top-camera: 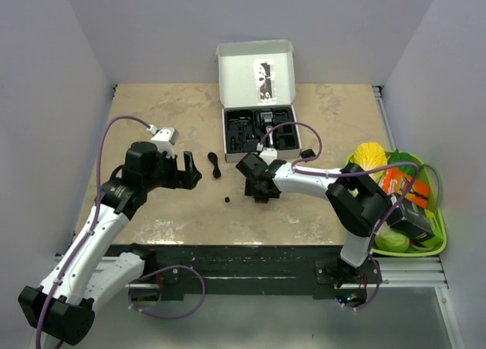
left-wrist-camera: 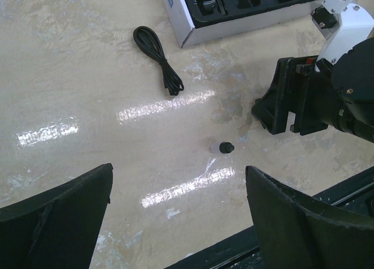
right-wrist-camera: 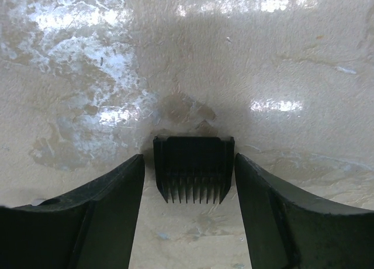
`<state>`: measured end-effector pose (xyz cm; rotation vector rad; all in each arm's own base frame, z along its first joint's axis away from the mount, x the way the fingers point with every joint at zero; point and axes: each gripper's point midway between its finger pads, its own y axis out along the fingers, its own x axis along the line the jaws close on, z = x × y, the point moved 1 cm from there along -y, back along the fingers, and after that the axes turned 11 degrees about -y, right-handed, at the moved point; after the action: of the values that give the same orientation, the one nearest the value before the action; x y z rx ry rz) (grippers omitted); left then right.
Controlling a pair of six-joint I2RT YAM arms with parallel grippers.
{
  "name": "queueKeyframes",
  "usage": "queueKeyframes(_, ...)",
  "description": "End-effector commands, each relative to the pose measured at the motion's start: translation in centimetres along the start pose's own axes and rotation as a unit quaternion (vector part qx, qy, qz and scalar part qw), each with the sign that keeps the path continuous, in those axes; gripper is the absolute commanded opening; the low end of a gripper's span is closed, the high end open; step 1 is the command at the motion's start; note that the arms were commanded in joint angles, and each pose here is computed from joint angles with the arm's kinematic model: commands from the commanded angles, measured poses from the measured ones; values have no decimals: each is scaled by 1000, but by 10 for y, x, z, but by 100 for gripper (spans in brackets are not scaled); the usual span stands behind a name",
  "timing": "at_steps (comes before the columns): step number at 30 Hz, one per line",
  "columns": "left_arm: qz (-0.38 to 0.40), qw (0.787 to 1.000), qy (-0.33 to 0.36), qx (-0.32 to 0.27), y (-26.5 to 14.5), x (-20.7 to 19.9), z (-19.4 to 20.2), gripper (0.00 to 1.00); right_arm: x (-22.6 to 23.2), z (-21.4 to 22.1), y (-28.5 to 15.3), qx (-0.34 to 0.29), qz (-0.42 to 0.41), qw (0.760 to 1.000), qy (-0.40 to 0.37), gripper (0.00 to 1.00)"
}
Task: Sort the hair-cutting tools
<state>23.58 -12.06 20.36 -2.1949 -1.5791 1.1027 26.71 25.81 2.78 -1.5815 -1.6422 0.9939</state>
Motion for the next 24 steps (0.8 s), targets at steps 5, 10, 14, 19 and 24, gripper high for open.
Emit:
queueKeyframes(5,12,1000,2,-3,4,-4,-3,100,2,-8,0,-20,3,1000,16,54)
queueKeyframes(10,12,1000,2,-2,5,-4,-2,100,-2,-7,-3,-19,7,1000,13,38)
queueKeyframes(14,11,1000,2,-3,4,-4,-2,99,-5,-21,-16,-38,12,999,7,35)
queueKeyframes(19,10,1000,3,-3,2,-4,-4,100,5,-70,-55,-80,-2,997,-22,35)
queueKeyframes(24,9,1000,2,-2,3,-4,-4,100,8,-106,-66,-95,21,991,-89,36)
